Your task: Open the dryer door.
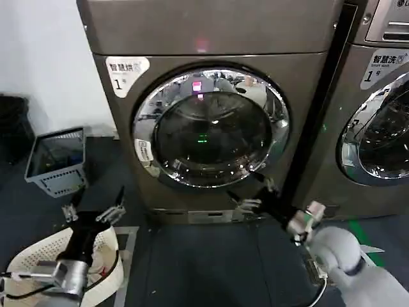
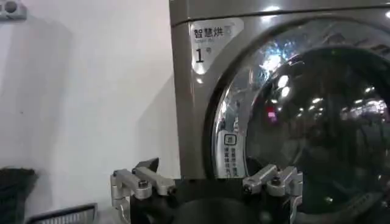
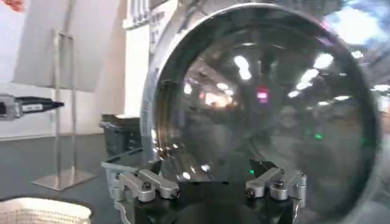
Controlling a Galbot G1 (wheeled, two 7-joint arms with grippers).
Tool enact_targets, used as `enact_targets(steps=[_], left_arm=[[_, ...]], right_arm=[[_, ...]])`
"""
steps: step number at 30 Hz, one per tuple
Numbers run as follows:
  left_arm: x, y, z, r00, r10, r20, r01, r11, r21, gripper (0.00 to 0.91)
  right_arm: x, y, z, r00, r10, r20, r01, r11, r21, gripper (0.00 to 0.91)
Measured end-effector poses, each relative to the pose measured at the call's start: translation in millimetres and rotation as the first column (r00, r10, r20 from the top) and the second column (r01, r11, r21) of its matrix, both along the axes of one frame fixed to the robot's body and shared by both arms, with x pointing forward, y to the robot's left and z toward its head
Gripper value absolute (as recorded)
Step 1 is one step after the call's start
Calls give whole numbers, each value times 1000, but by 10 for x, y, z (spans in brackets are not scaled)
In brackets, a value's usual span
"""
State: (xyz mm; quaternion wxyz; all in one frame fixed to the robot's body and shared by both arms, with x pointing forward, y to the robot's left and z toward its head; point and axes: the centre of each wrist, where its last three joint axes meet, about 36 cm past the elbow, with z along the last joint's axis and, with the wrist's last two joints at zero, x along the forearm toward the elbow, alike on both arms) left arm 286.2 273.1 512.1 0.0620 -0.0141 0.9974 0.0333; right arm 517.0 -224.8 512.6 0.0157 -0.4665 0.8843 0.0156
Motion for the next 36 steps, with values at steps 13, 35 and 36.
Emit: enact_targets(steps=[13,35,36], left_arm=[[-8,-7,8,1000,-1,1,1,1000,-6,907],[-59,-14,67,1000,-3,10,3,1000,-8,907],[-60,-14,69,1000,-3,10,3,1000,-8,907]], right_arm=[[443,539,143,994,105,11,-104,991,-82,907],[924,1273,258,975,222,16,-218,968,-128,907],[942,1301,258,975,222,15,-219,967,-129,907]])
